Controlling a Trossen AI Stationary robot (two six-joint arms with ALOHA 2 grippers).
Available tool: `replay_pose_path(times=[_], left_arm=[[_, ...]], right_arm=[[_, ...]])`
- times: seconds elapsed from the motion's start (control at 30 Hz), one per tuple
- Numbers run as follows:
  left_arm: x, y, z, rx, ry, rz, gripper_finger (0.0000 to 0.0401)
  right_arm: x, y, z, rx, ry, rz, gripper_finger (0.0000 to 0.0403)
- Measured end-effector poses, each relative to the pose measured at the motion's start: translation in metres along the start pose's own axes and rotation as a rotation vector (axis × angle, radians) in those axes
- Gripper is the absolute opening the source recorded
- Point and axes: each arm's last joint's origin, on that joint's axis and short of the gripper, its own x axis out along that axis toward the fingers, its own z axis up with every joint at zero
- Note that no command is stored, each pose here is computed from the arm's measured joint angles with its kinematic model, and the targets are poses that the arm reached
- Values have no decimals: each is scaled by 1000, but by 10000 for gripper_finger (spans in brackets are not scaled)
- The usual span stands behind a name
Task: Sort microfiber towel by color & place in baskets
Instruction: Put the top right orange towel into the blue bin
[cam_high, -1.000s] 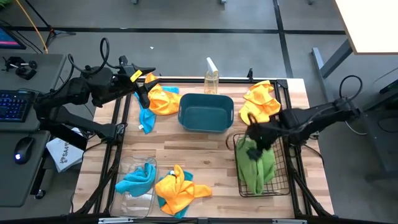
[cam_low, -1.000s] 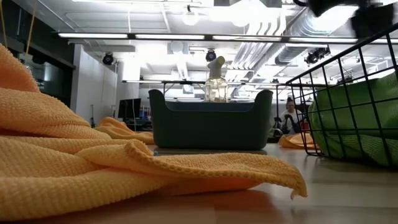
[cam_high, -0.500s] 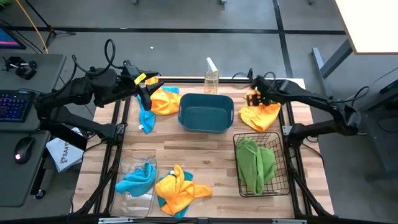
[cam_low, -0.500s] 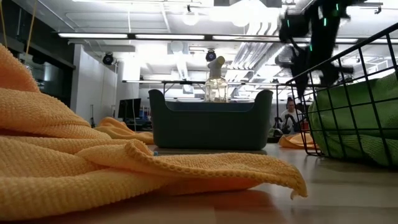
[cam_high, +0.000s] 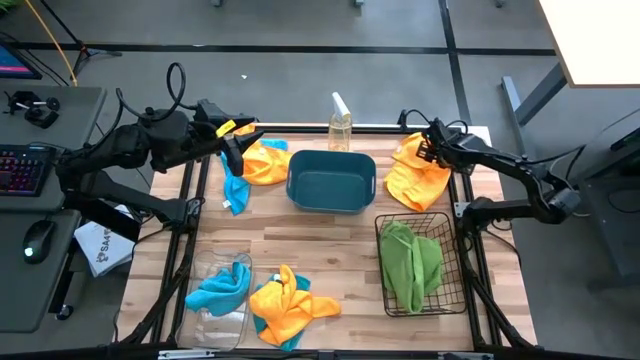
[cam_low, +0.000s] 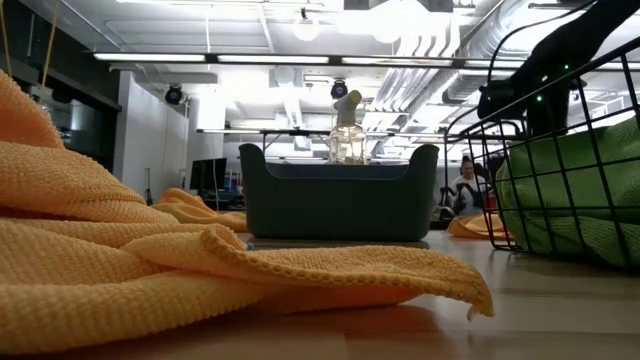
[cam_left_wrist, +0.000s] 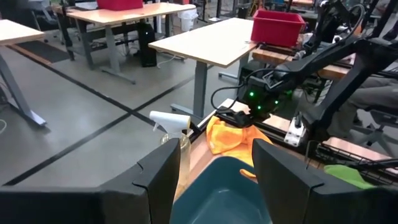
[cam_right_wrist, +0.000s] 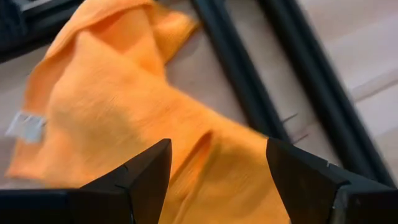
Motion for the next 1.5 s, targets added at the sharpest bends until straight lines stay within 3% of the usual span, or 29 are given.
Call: replay_pose_path(times=[0.13, 0.43, 0.53, 0.67, 0.7, 0.87, 0.97, 1.07, 1.3, 1.5], left_arm=[[0, 0, 0, -12, 1, 0, 188], [0, 0, 0, -11, 2, 1, 188], [0, 0, -1, -7, 7, 2, 188], [-1, 1, -3, 47, 31, 9, 188], [-1, 2, -4, 64, 36, 14, 188], [-12, 9, -2, 81, 14, 54, 188], [-19, 15, 0, 108, -10, 83, 188], [-26, 20, 2, 112, -32, 124, 188], [-31, 24, 3, 120, -47, 162, 188], [-24, 20, 2, 138, -35, 164, 188]], right_arm=[[3, 0, 0, -12, -24, -30, 259], [28, 10, -8, -116, 88, -84, 246], [30, 12, -10, -151, 114, -76, 192], [25, 14, -14, -218, 130, -40, 43], [23, 15, -15, -242, 131, -24, 23], [-5, 15, -12, -320, 100, 43, 6], [-44, 17, -2, -345, 21, 162, 5], [-99, 15, 11, -325, -110, 362, 3], [-235, -10, 36, -223, -412, 1015, 1], [-304, -7, 40, -187, -565, 1501, 1]])
